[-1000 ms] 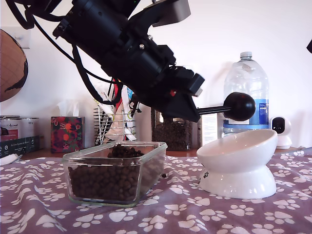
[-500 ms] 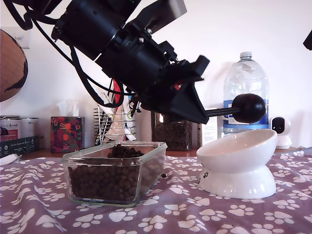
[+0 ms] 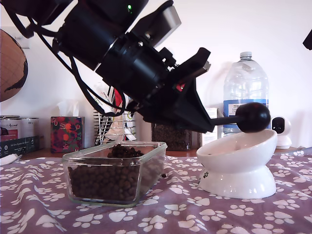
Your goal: Measure one spoon of cat food and pour it into the food bowl
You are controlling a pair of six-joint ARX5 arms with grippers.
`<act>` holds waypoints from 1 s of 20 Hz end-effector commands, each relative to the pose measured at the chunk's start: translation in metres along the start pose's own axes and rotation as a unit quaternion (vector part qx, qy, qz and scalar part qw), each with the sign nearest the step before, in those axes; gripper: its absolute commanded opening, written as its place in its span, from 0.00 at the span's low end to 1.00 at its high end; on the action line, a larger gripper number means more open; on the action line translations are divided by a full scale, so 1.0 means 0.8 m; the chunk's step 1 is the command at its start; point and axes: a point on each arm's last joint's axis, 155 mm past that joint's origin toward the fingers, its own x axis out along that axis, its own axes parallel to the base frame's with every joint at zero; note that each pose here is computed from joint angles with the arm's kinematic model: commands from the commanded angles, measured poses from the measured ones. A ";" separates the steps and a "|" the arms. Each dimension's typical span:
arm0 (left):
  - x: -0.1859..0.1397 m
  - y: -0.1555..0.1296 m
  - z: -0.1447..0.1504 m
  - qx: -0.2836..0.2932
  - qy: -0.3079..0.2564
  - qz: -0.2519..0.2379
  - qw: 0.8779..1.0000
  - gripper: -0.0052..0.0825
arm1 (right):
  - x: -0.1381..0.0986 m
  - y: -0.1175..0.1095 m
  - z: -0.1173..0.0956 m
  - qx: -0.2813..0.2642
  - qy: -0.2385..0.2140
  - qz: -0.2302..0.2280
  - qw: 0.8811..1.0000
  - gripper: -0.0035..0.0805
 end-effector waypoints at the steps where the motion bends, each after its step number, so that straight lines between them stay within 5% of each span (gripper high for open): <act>1: 0.002 0.005 -0.009 -0.026 0.007 -0.009 1.000 0.04 | -0.003 0.000 0.010 -0.007 -0.010 -0.001 1.000 0.03; 15: -0.011 0.008 -0.002 -0.182 0.010 -0.077 0.980 0.04 | -0.003 0.003 0.013 -0.008 -0.016 0.004 1.000 0.03; 20: -0.018 0.011 0.007 -0.253 0.006 -0.102 0.962 0.04 | -0.003 0.007 0.014 -0.009 -0.018 0.013 1.000 0.03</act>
